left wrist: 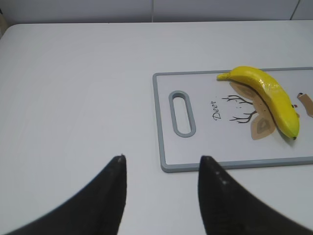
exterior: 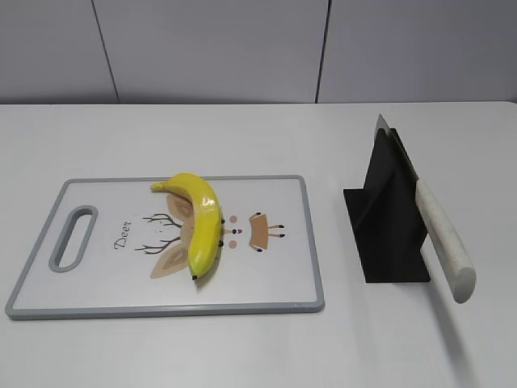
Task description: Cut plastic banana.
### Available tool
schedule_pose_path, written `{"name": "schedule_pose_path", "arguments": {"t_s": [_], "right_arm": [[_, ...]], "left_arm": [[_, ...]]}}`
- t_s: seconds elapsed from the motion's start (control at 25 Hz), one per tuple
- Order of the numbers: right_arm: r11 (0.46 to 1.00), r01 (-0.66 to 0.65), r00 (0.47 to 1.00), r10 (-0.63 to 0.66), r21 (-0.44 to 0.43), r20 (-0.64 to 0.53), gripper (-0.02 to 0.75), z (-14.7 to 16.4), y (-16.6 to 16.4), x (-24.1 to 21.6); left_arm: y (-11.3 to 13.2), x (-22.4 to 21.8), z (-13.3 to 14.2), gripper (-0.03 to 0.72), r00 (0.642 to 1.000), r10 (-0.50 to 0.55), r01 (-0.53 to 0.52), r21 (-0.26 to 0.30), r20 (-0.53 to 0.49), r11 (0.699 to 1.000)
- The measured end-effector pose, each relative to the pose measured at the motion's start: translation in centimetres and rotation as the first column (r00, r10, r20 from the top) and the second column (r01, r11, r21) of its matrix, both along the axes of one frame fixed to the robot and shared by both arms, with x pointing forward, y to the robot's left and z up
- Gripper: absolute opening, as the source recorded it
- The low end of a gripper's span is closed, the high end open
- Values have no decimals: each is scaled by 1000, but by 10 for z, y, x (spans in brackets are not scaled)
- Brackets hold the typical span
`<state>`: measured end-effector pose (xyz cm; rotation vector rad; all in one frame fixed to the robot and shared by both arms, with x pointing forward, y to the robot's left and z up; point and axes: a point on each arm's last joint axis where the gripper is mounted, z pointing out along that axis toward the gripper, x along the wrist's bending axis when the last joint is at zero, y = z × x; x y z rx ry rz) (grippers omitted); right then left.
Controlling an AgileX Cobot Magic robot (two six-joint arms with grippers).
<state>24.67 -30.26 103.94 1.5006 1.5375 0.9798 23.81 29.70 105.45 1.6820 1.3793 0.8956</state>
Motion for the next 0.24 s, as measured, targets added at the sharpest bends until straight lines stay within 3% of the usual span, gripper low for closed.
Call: {"name": "schedule_pose_path", "arguments": {"t_s": [0.24], "right_arm": [[1000, 0, 1000, 0, 0, 0, 592, 0, 0, 0]], "left_arm": [[0, 0, 0, 456, 1000, 0, 0, 0, 0, 1000]]}}
